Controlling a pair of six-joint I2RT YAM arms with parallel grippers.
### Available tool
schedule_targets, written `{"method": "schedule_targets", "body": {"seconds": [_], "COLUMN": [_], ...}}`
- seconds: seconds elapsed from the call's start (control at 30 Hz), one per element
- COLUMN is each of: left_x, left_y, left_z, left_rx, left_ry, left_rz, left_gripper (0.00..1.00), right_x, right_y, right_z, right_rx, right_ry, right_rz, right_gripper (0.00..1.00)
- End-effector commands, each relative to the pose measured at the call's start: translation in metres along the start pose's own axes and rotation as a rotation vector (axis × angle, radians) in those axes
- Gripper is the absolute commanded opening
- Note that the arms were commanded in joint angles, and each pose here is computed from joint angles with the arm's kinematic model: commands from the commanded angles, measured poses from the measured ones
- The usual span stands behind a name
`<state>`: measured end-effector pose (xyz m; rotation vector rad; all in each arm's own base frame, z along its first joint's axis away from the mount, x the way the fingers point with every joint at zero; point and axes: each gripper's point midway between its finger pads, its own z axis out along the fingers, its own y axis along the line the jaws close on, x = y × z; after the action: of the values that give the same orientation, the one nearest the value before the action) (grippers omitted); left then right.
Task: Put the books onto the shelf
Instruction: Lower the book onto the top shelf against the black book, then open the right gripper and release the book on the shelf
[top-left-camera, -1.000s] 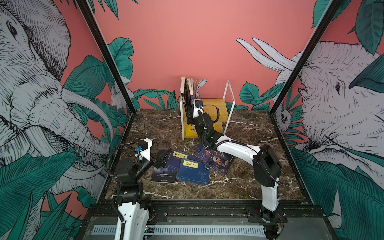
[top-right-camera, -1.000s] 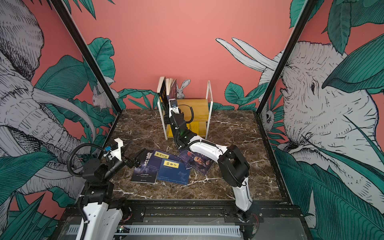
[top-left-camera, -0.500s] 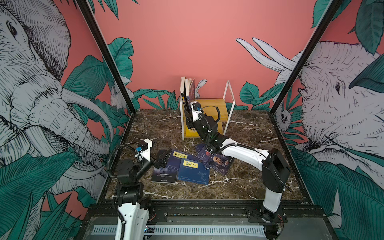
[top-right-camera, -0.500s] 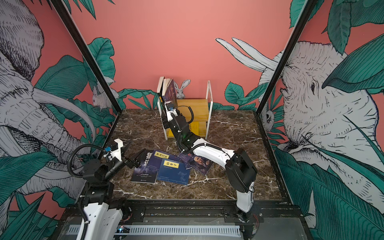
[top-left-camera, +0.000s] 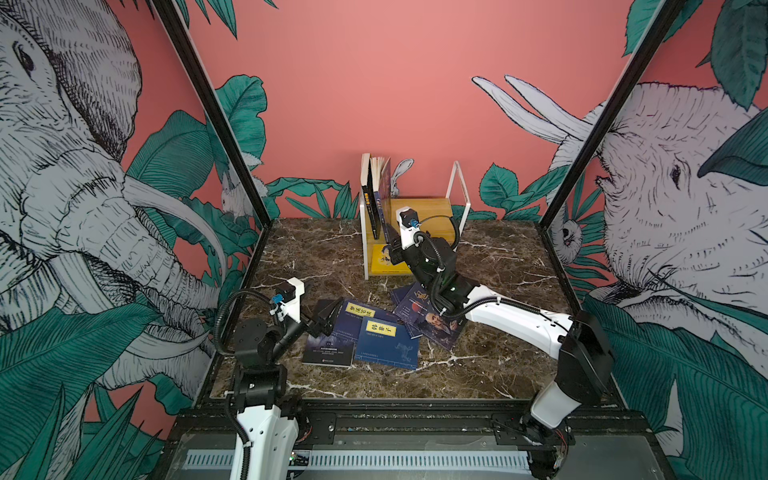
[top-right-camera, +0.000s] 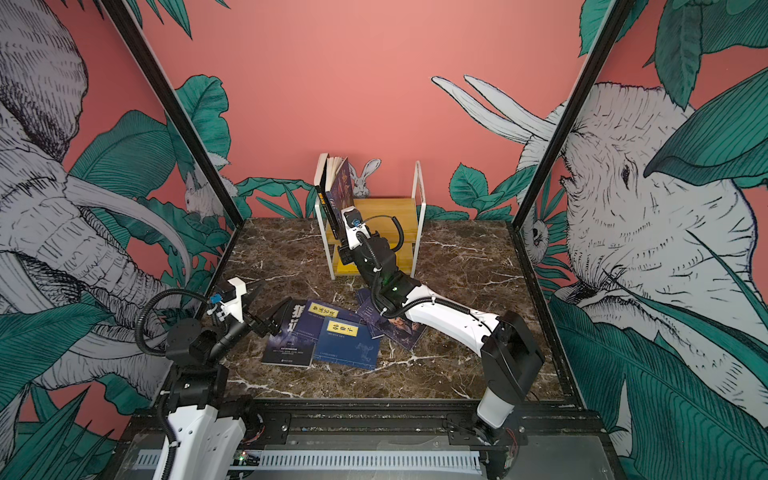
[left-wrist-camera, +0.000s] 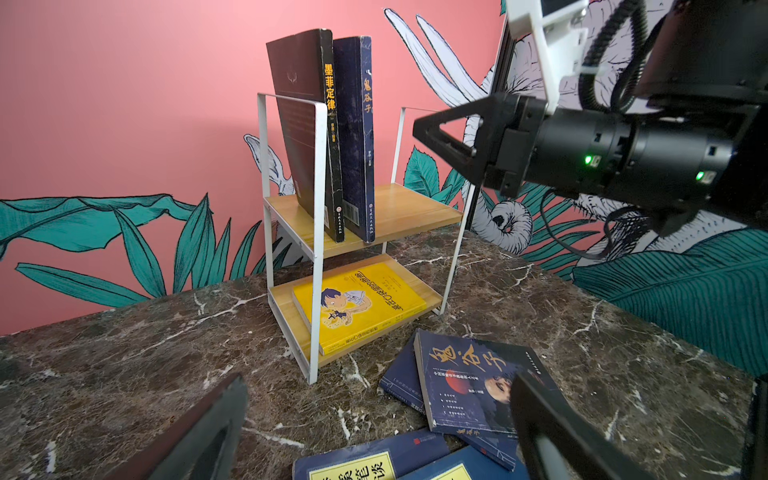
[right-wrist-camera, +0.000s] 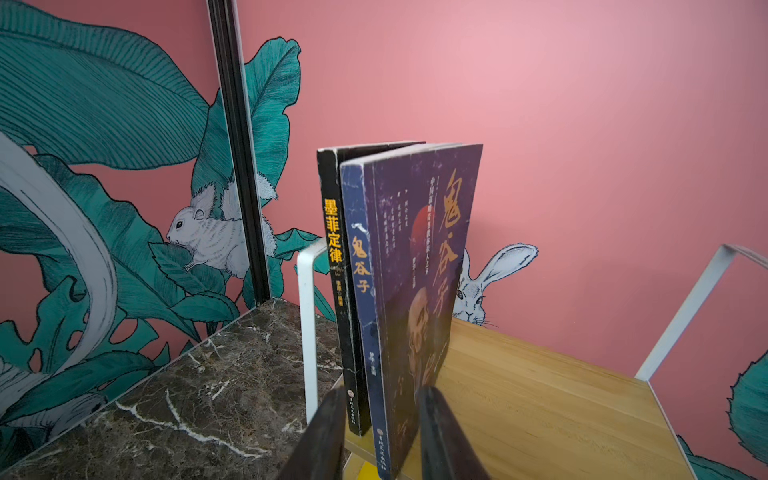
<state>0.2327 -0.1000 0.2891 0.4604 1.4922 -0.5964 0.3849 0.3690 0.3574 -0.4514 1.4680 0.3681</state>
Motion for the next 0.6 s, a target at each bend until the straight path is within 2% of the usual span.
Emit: {"method": "schedule_targets", "body": {"seconds": [0.0, 0.13, 0.27, 0.4, 0.57], "left_x": [0.002, -0.001, 0.003, 0.001, -0.001], "left_y": [-0.002, -0.005, 0.000, -0.003, -0.002], "left_z": [0.000, -0.001, 0.000, 0.000, 0.000], "left_rx": [0.012, 0.021, 0.003, 0.020, 0.012], "left_ry": [0.009, -0.016, 0.012, -0.007, -0.007], "left_rz": [0.006, 0.008, 0.008, 0.003, 0.013], "left_gripper": [0.99, 0.99, 1.00, 0.99, 0.99], "right_x": [0.019, 0.023, 0.020, 0.021, 0.020], "right_y": [0.009, 0.019, 0.013, 0.008, 0.007], "right_z": [0.002, 0.016, 0.027, 0.037, 0.046], "right_rx": [-0.066, -0.121, -0.124, -0.128, -0.142], "right_ry": [0.056, 0.090, 0.083, 0.087, 0.092], "right_rz": [-0.038, -0.091, -0.069, -0.065, -0.055], "right_gripper": [0.31, 0.30, 0.28, 0.22, 0.20]}}
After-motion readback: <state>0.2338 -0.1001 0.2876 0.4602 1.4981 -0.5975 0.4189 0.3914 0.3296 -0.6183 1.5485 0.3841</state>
